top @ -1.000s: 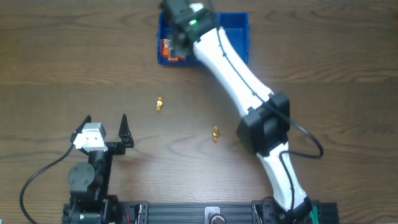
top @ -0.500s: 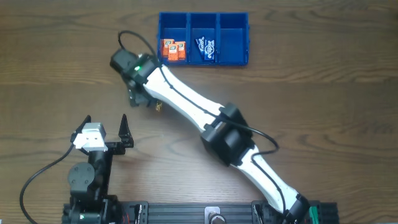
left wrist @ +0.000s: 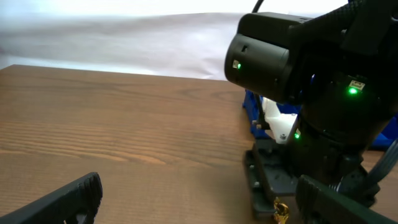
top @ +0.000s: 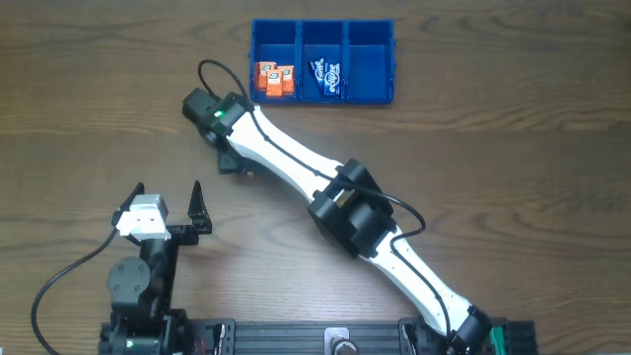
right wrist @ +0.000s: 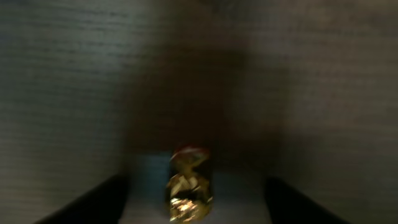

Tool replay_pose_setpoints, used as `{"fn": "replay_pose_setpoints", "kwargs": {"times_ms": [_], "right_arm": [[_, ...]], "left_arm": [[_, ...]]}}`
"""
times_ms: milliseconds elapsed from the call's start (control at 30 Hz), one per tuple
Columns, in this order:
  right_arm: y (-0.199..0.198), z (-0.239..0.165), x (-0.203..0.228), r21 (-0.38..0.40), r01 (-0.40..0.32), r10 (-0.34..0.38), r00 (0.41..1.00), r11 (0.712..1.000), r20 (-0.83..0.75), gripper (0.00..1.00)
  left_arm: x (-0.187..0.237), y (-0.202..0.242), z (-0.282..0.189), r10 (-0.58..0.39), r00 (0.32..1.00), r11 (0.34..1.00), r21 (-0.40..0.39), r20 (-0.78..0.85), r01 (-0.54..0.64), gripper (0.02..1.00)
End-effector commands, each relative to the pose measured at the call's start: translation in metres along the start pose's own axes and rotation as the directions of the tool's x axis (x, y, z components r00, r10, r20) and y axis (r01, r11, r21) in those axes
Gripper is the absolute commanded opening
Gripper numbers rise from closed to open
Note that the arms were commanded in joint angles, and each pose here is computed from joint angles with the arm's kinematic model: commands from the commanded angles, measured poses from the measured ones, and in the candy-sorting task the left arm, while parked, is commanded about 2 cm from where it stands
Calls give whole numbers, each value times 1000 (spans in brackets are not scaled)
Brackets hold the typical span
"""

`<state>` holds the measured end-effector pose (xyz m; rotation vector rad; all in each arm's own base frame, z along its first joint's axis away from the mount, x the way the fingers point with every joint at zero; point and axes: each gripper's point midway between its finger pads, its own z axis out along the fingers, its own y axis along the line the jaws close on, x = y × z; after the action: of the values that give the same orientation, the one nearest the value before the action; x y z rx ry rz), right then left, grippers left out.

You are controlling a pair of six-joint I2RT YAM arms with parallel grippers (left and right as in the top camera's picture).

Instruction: Sort Candies Into Trays

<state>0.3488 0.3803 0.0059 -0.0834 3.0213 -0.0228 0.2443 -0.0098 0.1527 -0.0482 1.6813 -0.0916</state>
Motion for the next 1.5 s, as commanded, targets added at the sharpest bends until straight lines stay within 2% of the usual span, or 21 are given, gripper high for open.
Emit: {"fn": "replay_pose_setpoints", "kwargs": {"times_ms": [33, 200, 333, 733, 1067, 1300, 1500], "right_arm": [[-13, -2, -14, 7, -63, 62, 998, 998, 12, 520], [-12, -2, -14, 5, -62, 62, 998, 998, 14, 362], [-12, -2, -14, 5, -64, 64, 998, 998, 14, 294], [-7, -3, -9, -15, -60, 60, 998, 998, -9, 305], [-6, -3, 0, -22, -60, 58, 997, 998, -50, 408], [-3, -3, 3, -34, -73, 71, 995, 997, -66, 391], [-4, -3, 3, -32, -82, 80, 994, 996, -68, 299]], "left_arm": [[17, 4, 1, 4, 999, 1000, -16, -51, -5, 998], [17, 4, 1, 4, 999, 1000, -16, -51, -5, 998], [17, 4, 1, 4, 999, 1000, -16, -51, -5, 998], [17, 4, 1, 4, 999, 1000, -16, -51, -5, 998], [17, 4, 1, 4, 999, 1000, -16, -51, -5, 998], [17, 4, 1, 4, 999, 1000, -17, -51, -5, 998], [17, 4, 1, 4, 999, 1000, -16, -51, -5, 998]]}}
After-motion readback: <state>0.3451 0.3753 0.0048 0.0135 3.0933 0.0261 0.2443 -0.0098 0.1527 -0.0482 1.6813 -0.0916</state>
